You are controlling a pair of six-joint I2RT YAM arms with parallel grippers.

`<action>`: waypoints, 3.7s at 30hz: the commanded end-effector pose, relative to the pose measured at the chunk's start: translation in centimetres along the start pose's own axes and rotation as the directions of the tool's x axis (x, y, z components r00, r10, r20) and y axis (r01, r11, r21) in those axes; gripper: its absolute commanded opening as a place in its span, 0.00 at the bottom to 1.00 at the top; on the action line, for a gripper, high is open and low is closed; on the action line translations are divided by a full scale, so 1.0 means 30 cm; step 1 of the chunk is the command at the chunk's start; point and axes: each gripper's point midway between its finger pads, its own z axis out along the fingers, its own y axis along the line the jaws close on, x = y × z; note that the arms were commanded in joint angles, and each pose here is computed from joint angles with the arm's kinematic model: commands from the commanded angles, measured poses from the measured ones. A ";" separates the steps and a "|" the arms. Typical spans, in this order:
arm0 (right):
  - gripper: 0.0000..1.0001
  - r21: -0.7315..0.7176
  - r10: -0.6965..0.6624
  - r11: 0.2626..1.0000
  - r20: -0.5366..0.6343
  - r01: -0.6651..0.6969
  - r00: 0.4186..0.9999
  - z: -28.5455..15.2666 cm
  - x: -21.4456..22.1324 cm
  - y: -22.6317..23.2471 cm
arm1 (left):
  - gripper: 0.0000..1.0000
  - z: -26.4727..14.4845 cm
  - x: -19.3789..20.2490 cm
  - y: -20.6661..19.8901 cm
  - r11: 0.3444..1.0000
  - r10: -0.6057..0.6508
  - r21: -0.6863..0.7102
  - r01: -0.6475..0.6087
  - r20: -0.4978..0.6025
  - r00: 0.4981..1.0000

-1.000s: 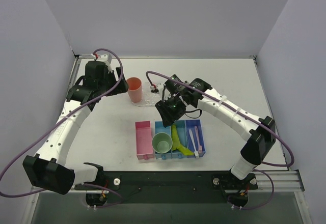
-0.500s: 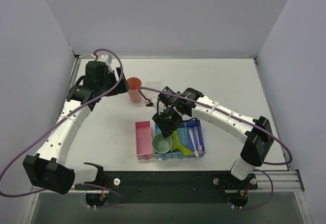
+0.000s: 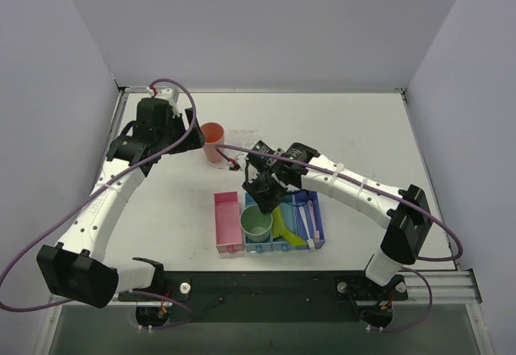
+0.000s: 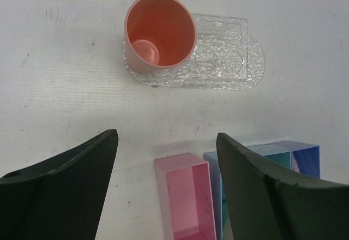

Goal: Prepare toiletry sets of a toothbrush and toothpaste on the tray

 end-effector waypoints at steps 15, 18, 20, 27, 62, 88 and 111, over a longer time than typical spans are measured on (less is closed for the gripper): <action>0.00 0.003 -0.003 1.000 0.062 0.003 0.998 -0.128 -0.034 0.019 | 0.83 -0.003 -0.019 0.009 1.000 0.028 -0.011 -0.028 0.031 0.999; 0.00 -0.006 0.000 1.000 0.065 0.001 0.998 -0.153 -0.031 0.029 | 0.83 -0.004 -0.020 0.009 1.000 0.027 -0.012 -0.026 0.033 0.999; 0.00 -0.003 0.000 1.000 0.071 0.000 0.997 -0.170 -0.035 0.030 | 0.83 -0.002 -0.018 0.009 1.000 0.027 -0.011 -0.026 0.031 0.999; 0.00 0.002 0.008 1.000 0.085 -0.008 0.996 -0.236 -0.020 0.034 | 0.83 -0.007 -0.031 0.006 1.000 0.030 -0.009 -0.029 0.045 0.999; 0.00 0.179 0.573 0.658 0.512 -0.732 0.640 -0.542 -0.159 -0.697 | 0.84 -0.115 -0.224 0.008 0.999 0.046 -0.007 -0.046 0.311 0.949; 0.00 0.135 0.674 0.599 0.447 -0.789 0.588 -0.223 -0.331 -0.845 | 0.84 -0.166 -0.173 0.021 0.999 0.042 0.011 -0.047 0.309 0.950; 0.00 0.281 0.698 0.570 0.331 -0.772 0.635 -0.095 -0.288 -0.844 | 0.84 -0.136 -0.167 0.044 0.999 0.041 -0.022 -0.036 0.290 0.956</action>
